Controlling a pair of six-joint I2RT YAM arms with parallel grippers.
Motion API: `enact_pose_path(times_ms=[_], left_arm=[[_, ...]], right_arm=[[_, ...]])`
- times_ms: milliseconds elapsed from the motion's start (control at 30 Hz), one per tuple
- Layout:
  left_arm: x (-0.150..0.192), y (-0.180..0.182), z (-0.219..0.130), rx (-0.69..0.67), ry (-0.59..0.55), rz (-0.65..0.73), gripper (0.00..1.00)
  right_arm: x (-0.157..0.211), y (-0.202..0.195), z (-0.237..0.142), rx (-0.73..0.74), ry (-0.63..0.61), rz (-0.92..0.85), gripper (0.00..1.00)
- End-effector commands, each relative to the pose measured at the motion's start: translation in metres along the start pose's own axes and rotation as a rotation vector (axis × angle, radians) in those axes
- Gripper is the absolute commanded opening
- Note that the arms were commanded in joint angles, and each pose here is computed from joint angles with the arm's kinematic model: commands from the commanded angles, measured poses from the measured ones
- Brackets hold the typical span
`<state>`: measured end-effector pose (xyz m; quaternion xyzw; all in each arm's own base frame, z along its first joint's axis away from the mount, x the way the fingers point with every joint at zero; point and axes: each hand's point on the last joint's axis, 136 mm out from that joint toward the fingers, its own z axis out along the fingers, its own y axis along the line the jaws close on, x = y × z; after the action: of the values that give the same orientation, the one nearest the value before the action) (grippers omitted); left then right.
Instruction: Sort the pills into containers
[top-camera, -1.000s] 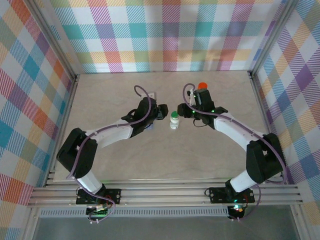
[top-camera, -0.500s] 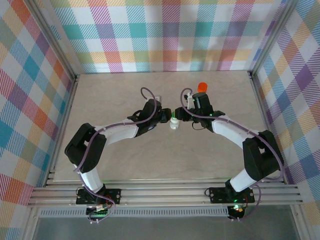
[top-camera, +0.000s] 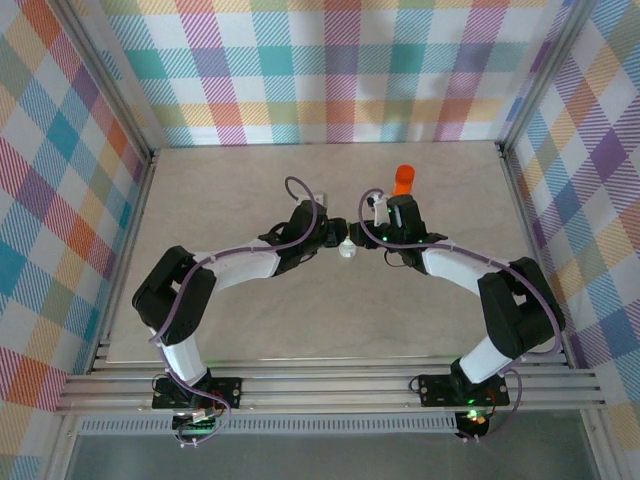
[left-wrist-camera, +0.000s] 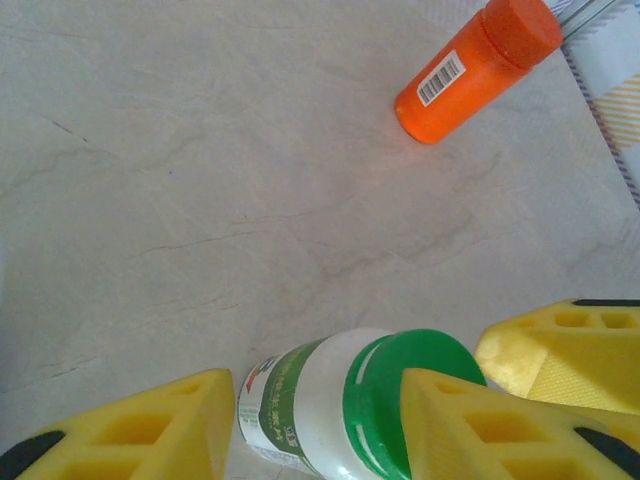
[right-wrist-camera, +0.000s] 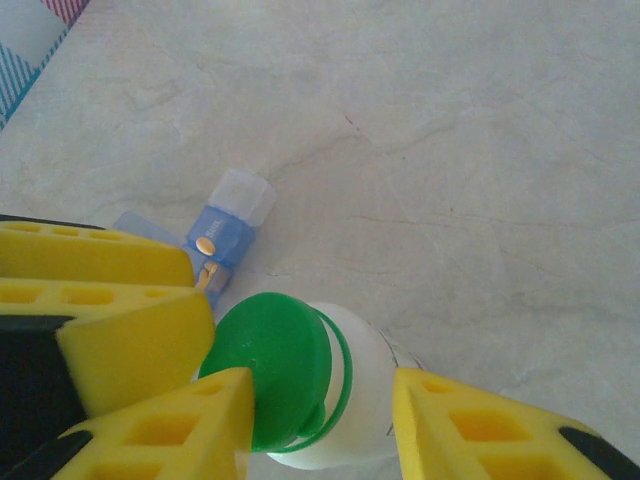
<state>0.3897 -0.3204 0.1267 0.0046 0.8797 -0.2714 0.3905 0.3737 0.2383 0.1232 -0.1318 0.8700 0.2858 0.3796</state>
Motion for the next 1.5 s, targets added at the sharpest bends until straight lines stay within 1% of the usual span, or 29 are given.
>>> enact_pose_path(times_ms=[0,100,267,400,667,900,1100,1200,1300,1367,1467], left_arm=[[0.011,-0.004,0.008,0.021,0.018,-0.017,0.46],[0.016,-0.003,0.011,0.027,0.028,-0.025,0.45],[0.031,-0.001,0.019,0.029,0.061,-0.027,0.41],[0.046,0.008,0.022,0.012,0.085,-0.028,0.37],[0.072,0.015,0.023,0.016,0.103,-0.021,0.36],[0.100,0.022,0.029,0.020,0.151,-0.024,0.35],[0.114,0.029,0.029,0.033,0.133,-0.016,0.33],[0.125,0.031,0.032,0.038,0.131,0.027,0.32],[0.133,0.035,0.032,0.043,0.100,0.060,0.31],[0.138,0.036,0.032,0.062,0.077,0.082,0.28],[0.149,0.040,0.035,0.081,0.077,0.095,0.21]], right_arm=[[0.019,-0.011,0.006,0.008,0.028,-0.009,0.40],[0.024,-0.013,0.007,0.000,0.015,-0.006,0.40],[0.035,-0.009,0.009,-0.053,-0.008,-0.025,0.40],[0.044,-0.013,0.012,-0.056,-0.017,-0.045,0.40],[0.065,-0.023,0.018,-0.055,-0.048,-0.039,0.38],[0.084,-0.033,0.021,-0.036,-0.061,-0.041,0.34],[0.100,-0.041,0.024,-0.032,-0.076,-0.048,0.32],[0.100,-0.044,0.026,-0.017,-0.079,-0.058,0.32],[0.098,-0.046,0.025,-0.003,-0.088,-0.060,0.31],[0.098,-0.047,0.025,0.004,-0.089,-0.060,0.31],[0.099,-0.048,0.026,0.006,-0.085,-0.050,0.31]])
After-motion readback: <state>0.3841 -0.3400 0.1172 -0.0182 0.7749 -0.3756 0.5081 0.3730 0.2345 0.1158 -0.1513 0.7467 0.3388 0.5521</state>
